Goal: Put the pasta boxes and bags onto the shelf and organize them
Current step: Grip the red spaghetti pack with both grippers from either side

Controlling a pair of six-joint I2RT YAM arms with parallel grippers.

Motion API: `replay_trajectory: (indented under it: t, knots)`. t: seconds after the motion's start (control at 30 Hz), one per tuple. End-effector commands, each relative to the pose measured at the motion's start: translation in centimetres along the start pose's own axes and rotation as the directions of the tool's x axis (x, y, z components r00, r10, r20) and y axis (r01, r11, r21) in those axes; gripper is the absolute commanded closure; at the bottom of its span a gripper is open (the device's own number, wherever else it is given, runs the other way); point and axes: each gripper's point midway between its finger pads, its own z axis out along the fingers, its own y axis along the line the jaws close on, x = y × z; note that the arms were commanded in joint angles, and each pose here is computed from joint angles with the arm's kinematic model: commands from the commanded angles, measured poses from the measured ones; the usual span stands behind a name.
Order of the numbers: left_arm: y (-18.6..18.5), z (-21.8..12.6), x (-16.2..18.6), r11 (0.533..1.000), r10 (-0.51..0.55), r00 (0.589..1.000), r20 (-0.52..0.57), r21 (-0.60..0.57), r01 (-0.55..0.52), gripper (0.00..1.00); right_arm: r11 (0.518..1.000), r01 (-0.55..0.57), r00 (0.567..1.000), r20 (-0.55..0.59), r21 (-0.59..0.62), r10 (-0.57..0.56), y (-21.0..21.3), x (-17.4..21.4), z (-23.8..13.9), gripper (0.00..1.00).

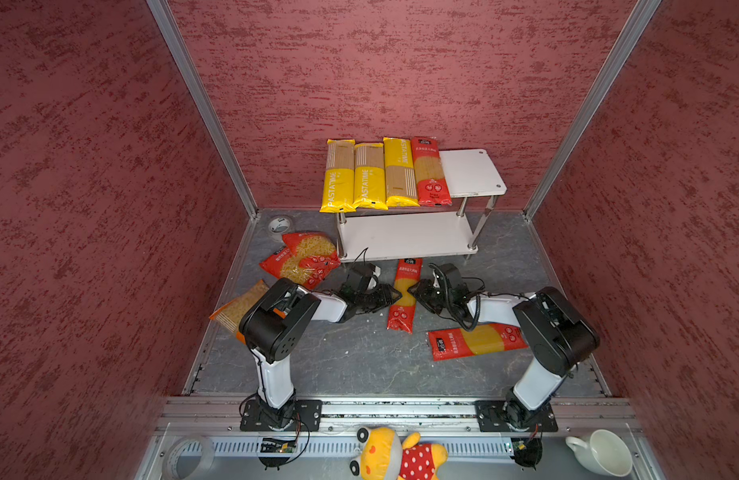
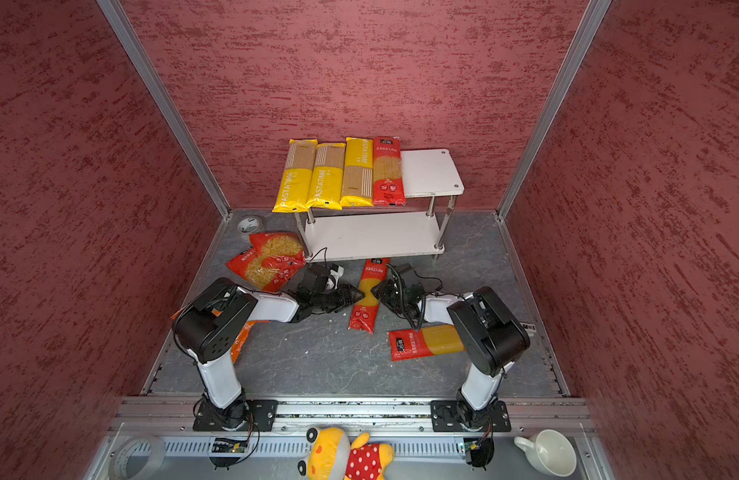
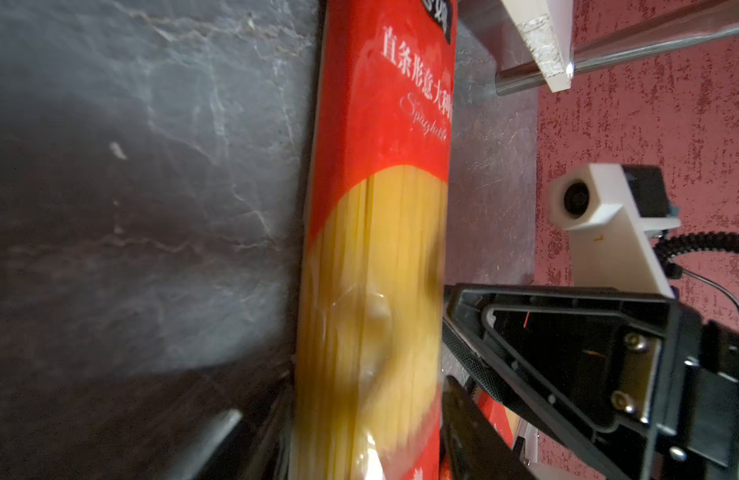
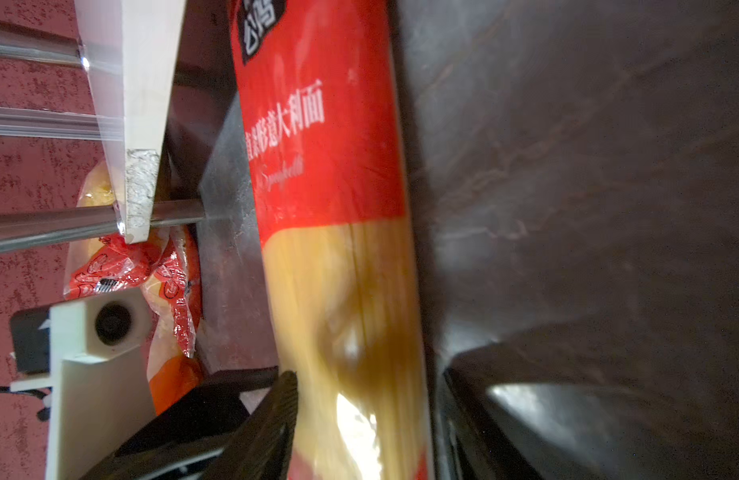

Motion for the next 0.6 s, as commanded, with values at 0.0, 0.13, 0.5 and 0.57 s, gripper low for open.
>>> replay_trajectory:
  t: [0.0, 0.13, 0.5, 0.57]
  knots:
    - [1.0, 0.6, 1.5, 0.999, -0.035, 0.998, -0.046, -0.014, 0.034, 0.52, 0.999, -0.001, 0.999, -0.040, -0.047, -0.001, 1.3, 1.2, 1.1, 0.48]
    - [0.2, -0.3, 2.2, 0.998, -0.060, 0.996, -0.062, 0.023, 0.061, 0.60, 0.992, -0.018, 0.997, -0.076, -0.123, 0.009, 2.5, 2.6, 0.5, 0.59]
    - [-1.4, -2.0, 4.2, 0.995, -0.061, 0.993, -0.097, 0.072, 0.068, 0.60, 0.979, -0.082, 0.996, -0.034, -0.188, 0.077, 2.7, 3.3, -4.0, 0.89]
    - [-1.8, -2.2, 4.0, 0.995, -0.052, 0.994, -0.092, 0.076, 0.059, 0.58, 0.978, -0.072, 0.997, -0.023, -0.195, 0.069, 3.1, 3.2, -4.6, 0.91]
